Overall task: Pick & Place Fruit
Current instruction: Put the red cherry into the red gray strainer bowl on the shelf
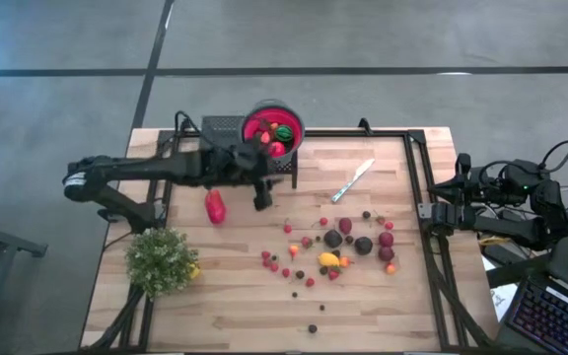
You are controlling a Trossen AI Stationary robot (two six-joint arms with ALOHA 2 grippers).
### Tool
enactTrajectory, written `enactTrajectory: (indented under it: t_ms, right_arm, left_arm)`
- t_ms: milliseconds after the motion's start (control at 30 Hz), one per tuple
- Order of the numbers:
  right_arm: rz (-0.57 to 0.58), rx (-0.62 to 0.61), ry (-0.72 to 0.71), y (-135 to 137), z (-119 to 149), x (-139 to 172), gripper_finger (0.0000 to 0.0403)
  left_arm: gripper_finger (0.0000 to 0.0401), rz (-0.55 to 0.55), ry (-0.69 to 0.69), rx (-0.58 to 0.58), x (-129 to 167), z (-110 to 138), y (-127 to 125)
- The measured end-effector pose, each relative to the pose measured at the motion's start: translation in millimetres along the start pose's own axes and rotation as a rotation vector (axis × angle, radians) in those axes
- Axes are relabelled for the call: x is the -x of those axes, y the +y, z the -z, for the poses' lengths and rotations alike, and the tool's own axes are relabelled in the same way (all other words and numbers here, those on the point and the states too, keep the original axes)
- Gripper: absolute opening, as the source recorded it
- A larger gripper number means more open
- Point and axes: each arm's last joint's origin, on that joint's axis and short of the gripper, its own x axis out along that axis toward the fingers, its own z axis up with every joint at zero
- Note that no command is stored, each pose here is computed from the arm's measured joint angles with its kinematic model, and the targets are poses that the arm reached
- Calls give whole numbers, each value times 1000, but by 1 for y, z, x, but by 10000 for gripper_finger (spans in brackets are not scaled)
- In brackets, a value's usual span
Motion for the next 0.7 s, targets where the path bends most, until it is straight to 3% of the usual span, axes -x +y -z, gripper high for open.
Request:
enactTrajectory:
  t_ms: [200, 700]
  right_arm:
    - [0, -1, 1, 0, 0, 0, 8]
    - [0, 0, 1, 0, 0, 0, 8]
  left_arm:
    - [146, 133, 29, -196, 1, 5, -48]
    - [154, 302, 119, -351, -12, 28, -123]
